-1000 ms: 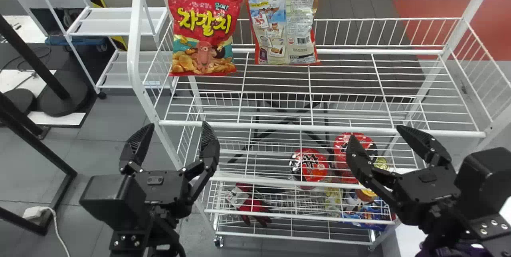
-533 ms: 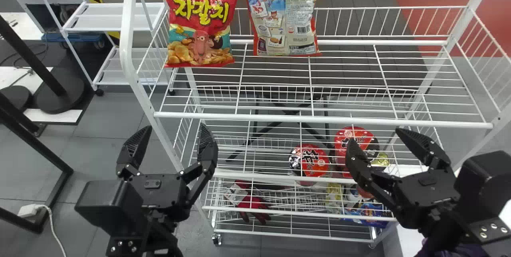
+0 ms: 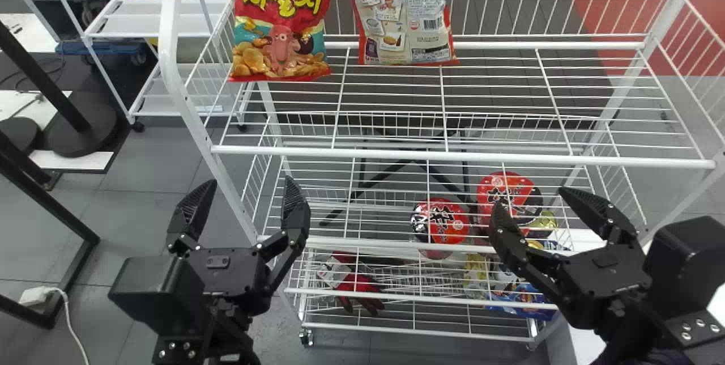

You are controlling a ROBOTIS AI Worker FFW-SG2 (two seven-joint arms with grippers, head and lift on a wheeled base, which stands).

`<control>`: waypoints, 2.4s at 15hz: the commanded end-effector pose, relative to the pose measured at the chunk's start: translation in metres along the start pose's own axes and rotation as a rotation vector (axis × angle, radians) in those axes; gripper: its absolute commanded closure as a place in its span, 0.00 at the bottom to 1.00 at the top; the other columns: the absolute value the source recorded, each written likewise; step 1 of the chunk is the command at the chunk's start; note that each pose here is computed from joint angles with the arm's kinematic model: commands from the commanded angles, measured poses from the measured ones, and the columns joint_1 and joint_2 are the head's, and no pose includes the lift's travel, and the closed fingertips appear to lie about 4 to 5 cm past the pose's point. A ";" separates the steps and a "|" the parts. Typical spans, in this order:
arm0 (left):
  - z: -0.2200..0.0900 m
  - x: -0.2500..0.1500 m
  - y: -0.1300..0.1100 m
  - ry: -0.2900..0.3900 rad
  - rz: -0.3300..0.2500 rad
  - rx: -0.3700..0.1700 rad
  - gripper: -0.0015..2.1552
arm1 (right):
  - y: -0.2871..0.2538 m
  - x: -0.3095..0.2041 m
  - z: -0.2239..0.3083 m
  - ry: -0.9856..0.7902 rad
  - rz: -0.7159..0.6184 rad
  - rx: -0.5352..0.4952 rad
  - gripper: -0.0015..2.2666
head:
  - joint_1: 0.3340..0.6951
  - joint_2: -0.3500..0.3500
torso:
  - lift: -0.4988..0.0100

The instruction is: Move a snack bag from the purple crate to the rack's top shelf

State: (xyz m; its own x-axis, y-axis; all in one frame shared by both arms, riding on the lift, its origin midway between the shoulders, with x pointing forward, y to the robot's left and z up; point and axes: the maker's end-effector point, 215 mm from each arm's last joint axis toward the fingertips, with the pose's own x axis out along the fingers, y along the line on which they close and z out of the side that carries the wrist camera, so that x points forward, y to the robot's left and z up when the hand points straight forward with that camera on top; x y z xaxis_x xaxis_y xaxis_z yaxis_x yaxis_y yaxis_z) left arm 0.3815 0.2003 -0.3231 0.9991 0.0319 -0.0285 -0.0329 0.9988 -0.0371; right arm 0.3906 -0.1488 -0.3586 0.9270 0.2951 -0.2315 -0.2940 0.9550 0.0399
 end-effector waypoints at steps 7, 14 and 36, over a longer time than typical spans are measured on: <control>-0.005 0.001 0.000 0.008 0.001 0.002 0.04 | -0.005 0.000 -0.010 0.034 -0.004 0.002 0.08 | 1.00 0.60 | 0.65; -0.008 0.001 0.000 0.008 0.001 -0.001 0.04 | -0.006 -0.002 -0.014 0.044 -0.004 0.002 0.08 | 1.00 0.59 | 0.60; -0.012 0.004 -0.003 -0.002 0.002 -0.018 0.04 | -0.009 -0.002 -0.027 0.081 0.004 0.001 0.08 | 1.00 0.58 | 0.42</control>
State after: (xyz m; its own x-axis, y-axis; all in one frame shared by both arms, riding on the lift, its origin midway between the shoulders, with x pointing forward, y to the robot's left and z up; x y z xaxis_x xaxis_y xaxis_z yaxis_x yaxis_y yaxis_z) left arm 0.3847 0.1971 -0.3353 0.9990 0.0342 -0.0276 -0.0357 0.9978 -0.0551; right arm 0.3842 -0.1583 -0.3854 0.9021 0.2968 -0.3132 -0.2989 0.9533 0.0426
